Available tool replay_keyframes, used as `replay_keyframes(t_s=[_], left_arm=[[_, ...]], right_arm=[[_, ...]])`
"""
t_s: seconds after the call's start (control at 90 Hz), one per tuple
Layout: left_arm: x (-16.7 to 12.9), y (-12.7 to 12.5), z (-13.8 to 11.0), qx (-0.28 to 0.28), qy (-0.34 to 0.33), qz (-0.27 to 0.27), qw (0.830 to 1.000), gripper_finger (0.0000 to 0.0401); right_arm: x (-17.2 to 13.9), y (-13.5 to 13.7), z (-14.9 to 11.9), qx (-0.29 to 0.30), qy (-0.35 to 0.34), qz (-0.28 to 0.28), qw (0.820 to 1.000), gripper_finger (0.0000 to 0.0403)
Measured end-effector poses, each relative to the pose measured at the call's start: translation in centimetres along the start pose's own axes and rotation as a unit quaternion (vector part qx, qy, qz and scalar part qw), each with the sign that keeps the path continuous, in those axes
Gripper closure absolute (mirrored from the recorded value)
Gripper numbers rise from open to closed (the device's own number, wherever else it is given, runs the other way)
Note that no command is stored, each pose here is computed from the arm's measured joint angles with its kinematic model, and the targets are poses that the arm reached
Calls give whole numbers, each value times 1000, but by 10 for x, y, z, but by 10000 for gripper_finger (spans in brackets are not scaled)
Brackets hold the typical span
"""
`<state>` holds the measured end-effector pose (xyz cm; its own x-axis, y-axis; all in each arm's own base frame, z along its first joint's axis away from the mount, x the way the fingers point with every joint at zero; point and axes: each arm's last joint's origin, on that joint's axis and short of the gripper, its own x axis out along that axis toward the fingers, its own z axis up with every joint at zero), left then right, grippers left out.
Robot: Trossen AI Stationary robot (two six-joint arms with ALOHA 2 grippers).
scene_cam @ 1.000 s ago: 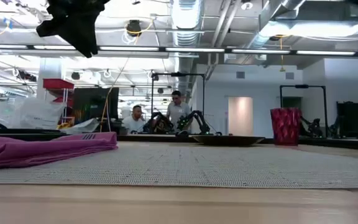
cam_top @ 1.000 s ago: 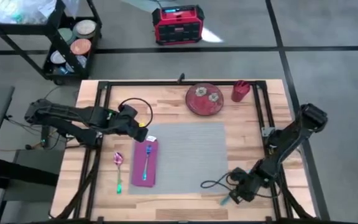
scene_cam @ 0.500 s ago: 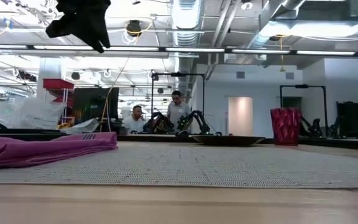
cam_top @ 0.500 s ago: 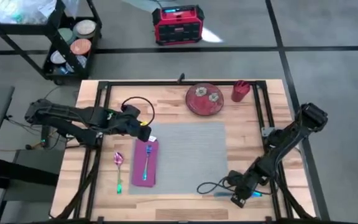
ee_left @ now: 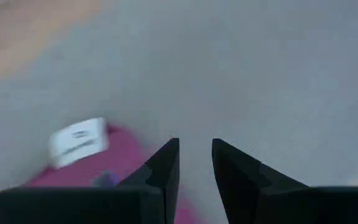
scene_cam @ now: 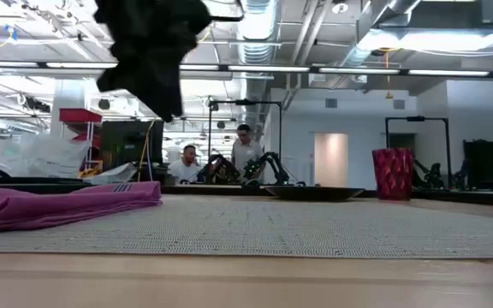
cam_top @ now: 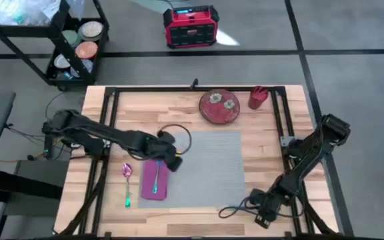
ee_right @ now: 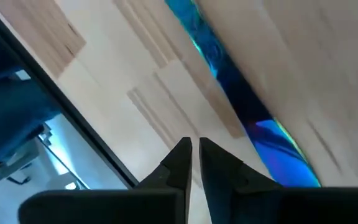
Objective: Set table place
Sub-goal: Put the blue table knife on the gray table mat
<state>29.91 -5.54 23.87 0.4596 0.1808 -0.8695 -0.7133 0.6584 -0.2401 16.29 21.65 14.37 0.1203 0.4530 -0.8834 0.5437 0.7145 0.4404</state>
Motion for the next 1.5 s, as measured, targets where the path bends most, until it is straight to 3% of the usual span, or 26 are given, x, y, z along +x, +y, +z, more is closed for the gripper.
replay_keyframes(t_s=[0.167,0.311,0.422,0.744,0.9,1.156,1.5], left_arm=[[-4,-2,3,7,-4,-6,1000,322],[-13,-2,6,25,-13,-20,999,322],[-15,-2,6,25,-15,-25,999,322],[-15,-3,7,13,-18,-32,999,322],[-15,-3,7,17,-17,-31,999,322],[-15,-2,7,35,-21,-27,999,322],[-15,-2,6,47,-18,-22,998,322]], right_arm=[[-9,-1,15,-75,-58,-3,996,362],[-6,-7,24,-196,-57,-40,978,344],[1,-8,25,-234,-46,-47,970,327],[8,-7,28,-239,-52,-27,969,259],[13,-17,23,-234,-49,-32,971,247],[17,-29,25,-185,-50,-35,981,270],[20,-31,24,-195,-51,-32,979,325]])
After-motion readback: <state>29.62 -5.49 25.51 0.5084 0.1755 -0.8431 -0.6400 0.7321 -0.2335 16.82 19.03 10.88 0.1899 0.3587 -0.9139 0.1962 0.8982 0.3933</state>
